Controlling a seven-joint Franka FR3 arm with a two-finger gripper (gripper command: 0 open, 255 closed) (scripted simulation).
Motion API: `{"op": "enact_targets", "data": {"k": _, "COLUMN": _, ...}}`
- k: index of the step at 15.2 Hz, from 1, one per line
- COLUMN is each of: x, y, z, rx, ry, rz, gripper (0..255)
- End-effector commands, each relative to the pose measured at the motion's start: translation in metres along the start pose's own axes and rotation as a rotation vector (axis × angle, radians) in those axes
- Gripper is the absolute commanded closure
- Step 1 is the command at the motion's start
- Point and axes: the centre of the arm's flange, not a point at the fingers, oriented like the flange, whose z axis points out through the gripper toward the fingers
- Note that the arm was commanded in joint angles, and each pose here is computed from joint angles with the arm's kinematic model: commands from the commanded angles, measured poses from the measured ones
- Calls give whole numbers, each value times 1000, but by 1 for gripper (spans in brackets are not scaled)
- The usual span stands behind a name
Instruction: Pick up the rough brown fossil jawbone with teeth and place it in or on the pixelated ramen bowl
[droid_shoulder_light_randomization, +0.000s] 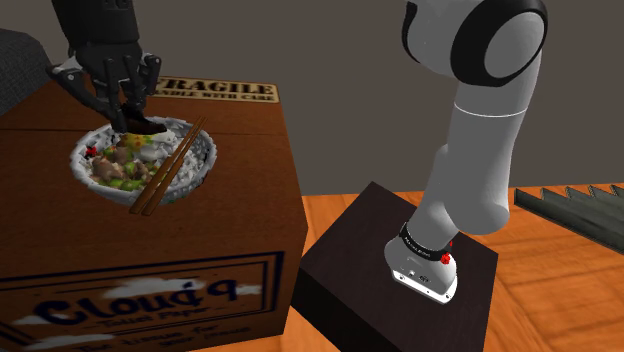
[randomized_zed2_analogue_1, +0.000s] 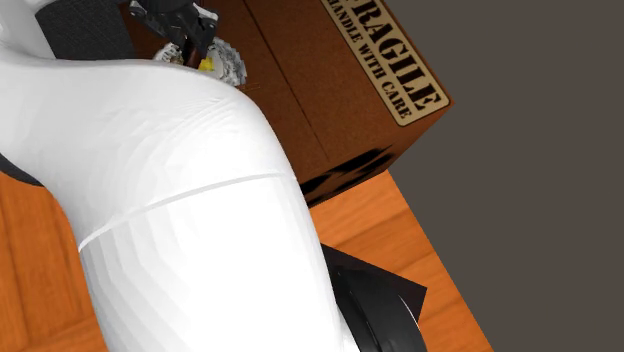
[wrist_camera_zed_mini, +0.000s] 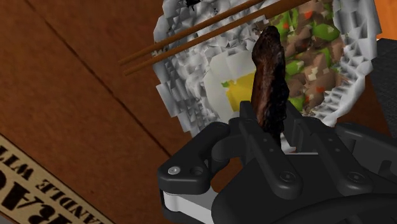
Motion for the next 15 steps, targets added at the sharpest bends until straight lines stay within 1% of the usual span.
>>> {"op": "enact_targets", "data": {"k": 1, "x": 0, "y": 0, "z": 2, "rx": 0, "ry": 0, "rz": 0, "gripper": 255}}
{"op": "enact_targets", "data": {"k": 6, "x": 0, "y": 0, "z": 2, "rx": 0, "ry": 0, "rz": 0, "gripper": 255}}
{"op": "enact_targets", "data": {"k": 7, "x": 0, "y": 0, "z": 2, "rx": 0, "ry": 0, "rz": 0, "gripper": 0}}
{"op": "enact_targets", "data": {"k": 12, "x": 0, "y": 0, "z": 2, "rx": 0, "ry": 0, "rz": 0, "gripper": 0}}
{"op": "enact_targets", "data": {"k": 15, "x": 0, "y": 0, "z": -37, "rx": 0, "ry": 0, "rz": 0, "gripper": 0}}
